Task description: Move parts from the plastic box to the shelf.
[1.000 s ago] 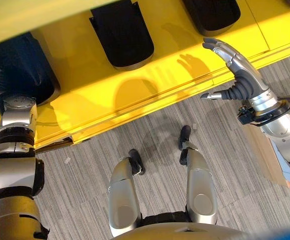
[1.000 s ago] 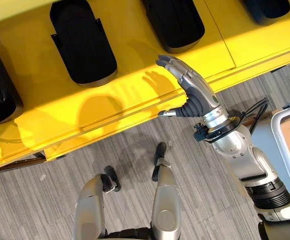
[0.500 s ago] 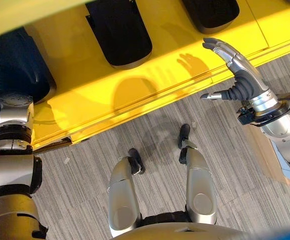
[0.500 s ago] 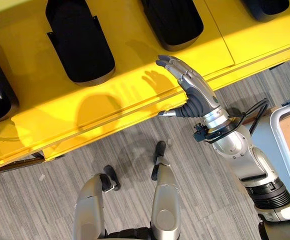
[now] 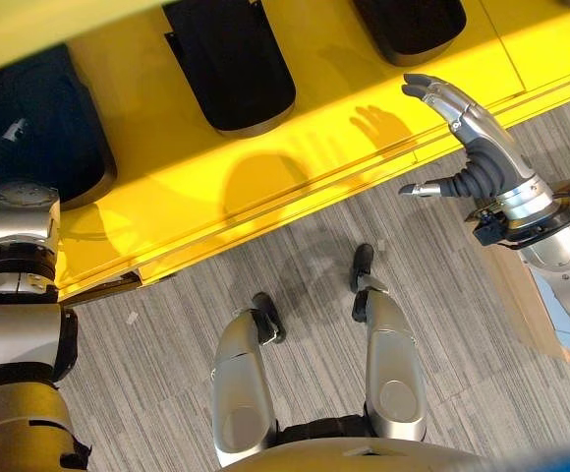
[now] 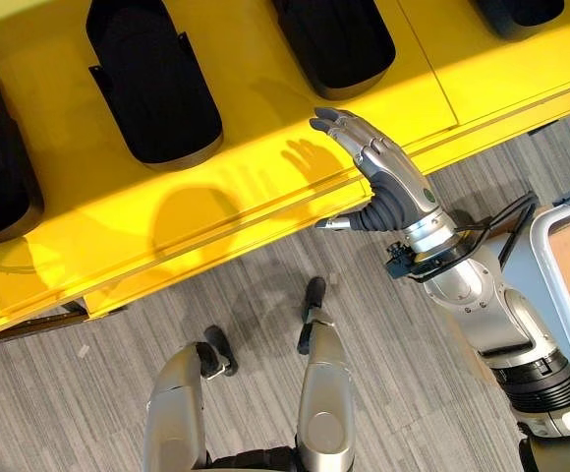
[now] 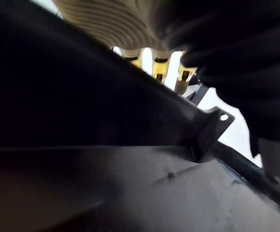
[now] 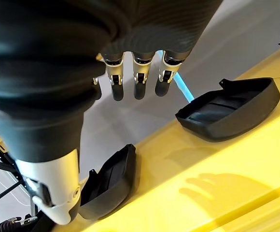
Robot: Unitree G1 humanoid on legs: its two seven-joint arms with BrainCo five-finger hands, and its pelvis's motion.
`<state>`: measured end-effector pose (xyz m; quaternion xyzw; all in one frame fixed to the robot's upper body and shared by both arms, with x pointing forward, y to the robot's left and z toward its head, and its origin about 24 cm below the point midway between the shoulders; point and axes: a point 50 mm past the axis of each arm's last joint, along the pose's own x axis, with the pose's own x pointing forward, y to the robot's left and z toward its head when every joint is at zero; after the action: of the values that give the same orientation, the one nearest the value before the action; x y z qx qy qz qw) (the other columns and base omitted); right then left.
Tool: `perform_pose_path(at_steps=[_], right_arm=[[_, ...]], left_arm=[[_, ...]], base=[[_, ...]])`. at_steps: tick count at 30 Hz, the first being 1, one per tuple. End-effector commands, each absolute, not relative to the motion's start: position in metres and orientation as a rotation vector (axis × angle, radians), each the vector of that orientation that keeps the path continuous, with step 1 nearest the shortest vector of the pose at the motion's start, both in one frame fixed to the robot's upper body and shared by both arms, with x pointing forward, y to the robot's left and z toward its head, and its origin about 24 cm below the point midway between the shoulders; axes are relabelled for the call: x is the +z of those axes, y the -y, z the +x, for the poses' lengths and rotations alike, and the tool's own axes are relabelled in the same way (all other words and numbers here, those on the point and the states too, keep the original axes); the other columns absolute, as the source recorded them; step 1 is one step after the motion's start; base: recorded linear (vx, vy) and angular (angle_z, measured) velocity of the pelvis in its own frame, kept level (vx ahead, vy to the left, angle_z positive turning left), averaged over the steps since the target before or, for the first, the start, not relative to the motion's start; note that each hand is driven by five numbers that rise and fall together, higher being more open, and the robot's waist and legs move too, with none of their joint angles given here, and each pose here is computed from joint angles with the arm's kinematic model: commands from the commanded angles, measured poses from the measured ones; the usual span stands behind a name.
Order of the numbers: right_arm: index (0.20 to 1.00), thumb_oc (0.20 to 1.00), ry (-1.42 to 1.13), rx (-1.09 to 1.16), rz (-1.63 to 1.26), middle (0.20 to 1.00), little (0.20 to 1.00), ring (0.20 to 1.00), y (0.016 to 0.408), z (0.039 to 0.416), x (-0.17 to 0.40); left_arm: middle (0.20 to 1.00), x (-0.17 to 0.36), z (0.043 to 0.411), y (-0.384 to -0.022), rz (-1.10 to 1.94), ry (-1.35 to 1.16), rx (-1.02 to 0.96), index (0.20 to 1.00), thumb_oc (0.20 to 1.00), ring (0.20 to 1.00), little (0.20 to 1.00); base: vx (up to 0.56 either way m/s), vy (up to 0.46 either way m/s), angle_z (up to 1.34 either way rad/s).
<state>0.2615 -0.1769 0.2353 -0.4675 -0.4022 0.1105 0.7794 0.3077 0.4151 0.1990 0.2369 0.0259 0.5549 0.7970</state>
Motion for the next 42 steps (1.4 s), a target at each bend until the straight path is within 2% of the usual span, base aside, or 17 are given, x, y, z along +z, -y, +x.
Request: perform_pose_path(at_steps=[1,8,10,12,14,17,21,28,32,42], right_arm=[[1.000,1.000,0.990,0.212,-0.994,1.000,1.000,1.000,0.180,0.247,0.254],[1.000,1.000,0.989,0.216,-0.999,1.000,1.000,1.000,0.177,0.248,0.249],[1.000,1.000,0.990,0.210,-0.986,1.000,1.000,1.000,0.177,0.247,0.247],[1.000,1.000,0.990,0.210,-0.983,1.000,1.000,1.000,0.177,0.247,0.246],[1.000,1.000,0.992,0.210,-0.979,1.000,1.000,1.000,0.177,0.246,0.244],[1.000,1.000,0.987,0.198,-0.966,1.000,1.000,1.000,0.182,0.244,0.237],[1.000,1.000,0.983,0.201,-0.952,1.000,1.000,1.000,0.184,0.242,0.233],[1.000,1.000,0.958,0.226,-0.909,1.000,1.000,1.000,0.186,0.243,0.229],[1.000,1.000,0.945,0.220,-0.850,1.000,1.000,1.000,0.184,0.241,0.221],[1.000,1.000,0.870,0.201,-0.781,1.000,1.000,1.000,0.181,0.240,0.196]], left_arm=[[1.000,0.228,0.289,-0.431,0.583,0.038,1.316,1.000,1.000,1.000,1.000],[1.000,0.234,0.281,-0.434,0.468,0.097,1.477,1.000,1.000,1.000,1.000],[1.000,0.244,0.276,-0.432,0.452,0.192,1.582,1.000,1.000,1.000,1.000],[1.000,0.246,0.274,-0.432,0.453,0.215,1.601,1.000,1.000,1.000,1.000],[1.000,0.256,0.270,-0.431,0.456,0.284,1.661,1.000,1.000,1.000,1.000],[1.000,0.288,0.256,-0.421,0.477,0.547,1.812,1.000,1.000,1.000,1.000],[1.000,0.311,0.248,-0.413,0.521,0.712,1.864,1.000,1.000,1.000,1.000],[1.000,0.328,0.257,-0.401,0.640,0.799,1.697,1.000,1.000,1.000,1.000],[1.000,0.306,0.272,-0.377,0.655,0.872,1.523,1.000,1.000,1.000,1.000],[1.000,0.233,0.265,-0.314,0.600,0.911,1.058,1.000,1.000,1.000,1.000]], base=[[0.00,0.000,0.00],[0.00,-0.005,0.00],[-0.02,-0.070,-0.01],[-0.02,-0.059,0.02],[-0.03,-0.067,0.04],[-0.03,-0.075,0.07],[0.01,-0.045,0.00],[0.01,-0.029,-0.01],[0.03,-0.107,0.00],[0.06,-0.175,0.08]])
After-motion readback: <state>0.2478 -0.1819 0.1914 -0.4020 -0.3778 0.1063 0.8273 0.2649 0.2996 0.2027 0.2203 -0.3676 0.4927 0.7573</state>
